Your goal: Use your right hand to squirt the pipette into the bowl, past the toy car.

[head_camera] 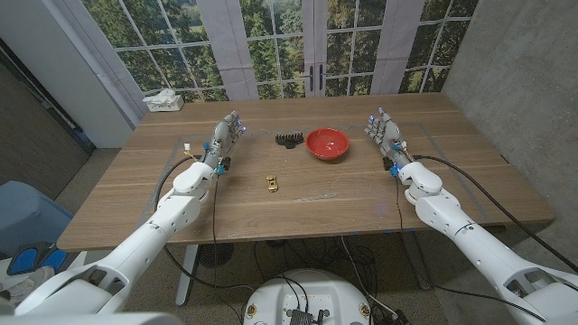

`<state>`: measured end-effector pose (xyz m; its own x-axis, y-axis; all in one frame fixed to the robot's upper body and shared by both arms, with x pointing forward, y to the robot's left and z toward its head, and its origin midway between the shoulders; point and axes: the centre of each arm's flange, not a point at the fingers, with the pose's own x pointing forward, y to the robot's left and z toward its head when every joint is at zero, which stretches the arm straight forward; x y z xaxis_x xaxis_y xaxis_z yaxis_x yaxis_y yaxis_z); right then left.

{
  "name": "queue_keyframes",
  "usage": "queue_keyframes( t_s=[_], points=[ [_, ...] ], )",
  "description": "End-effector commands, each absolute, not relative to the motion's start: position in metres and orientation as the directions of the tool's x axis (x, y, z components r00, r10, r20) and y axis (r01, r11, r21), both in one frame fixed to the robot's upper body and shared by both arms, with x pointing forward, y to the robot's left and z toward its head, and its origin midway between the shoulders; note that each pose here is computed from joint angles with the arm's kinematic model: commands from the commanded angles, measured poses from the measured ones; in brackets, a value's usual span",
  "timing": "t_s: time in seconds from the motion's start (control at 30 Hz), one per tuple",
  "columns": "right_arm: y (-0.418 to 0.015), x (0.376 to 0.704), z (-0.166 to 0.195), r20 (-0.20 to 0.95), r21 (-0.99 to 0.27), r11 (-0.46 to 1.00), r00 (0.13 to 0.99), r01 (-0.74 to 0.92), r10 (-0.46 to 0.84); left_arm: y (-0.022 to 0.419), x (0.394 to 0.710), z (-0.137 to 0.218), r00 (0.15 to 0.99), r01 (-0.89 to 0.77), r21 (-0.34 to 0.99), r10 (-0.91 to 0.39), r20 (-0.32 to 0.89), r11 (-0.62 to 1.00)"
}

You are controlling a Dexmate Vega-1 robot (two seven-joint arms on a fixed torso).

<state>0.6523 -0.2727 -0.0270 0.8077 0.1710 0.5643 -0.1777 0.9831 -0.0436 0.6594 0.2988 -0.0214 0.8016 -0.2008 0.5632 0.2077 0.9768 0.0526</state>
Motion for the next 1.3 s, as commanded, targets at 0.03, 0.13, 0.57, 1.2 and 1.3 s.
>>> queue_keyframes(
  t_s=[0.03,0.13,0.57,1.2,1.3],
  points=[
    [-0.265,0.643,-0.021,0.62,-0.097,0.991,0.774,-0.089,0.13,0.305,0.665,-0.017,0.795,0.213,0.082,-0.222,0.564,0.974],
    [-0.266,0.641,-0.019,0.63,-0.099,0.993,0.768,-0.066,0.114,0.304,0.664,-0.017,0.796,0.211,0.084,-0.221,0.563,0.974],
    [-0.267,0.639,-0.024,0.633,-0.08,0.997,0.771,-0.021,0.068,0.303,0.666,-0.017,0.802,0.213,0.089,-0.226,0.553,0.973],
    [-0.264,0.616,-0.013,0.658,-0.232,0.962,0.751,0.141,0.049,0.296,0.675,-0.014,0.797,0.25,0.1,-0.263,0.544,0.963],
    [-0.264,0.612,-0.012,0.657,-0.259,0.953,0.752,0.157,0.055,0.295,0.675,-0.013,0.794,0.254,0.102,-0.268,0.545,0.962]
  ],
)
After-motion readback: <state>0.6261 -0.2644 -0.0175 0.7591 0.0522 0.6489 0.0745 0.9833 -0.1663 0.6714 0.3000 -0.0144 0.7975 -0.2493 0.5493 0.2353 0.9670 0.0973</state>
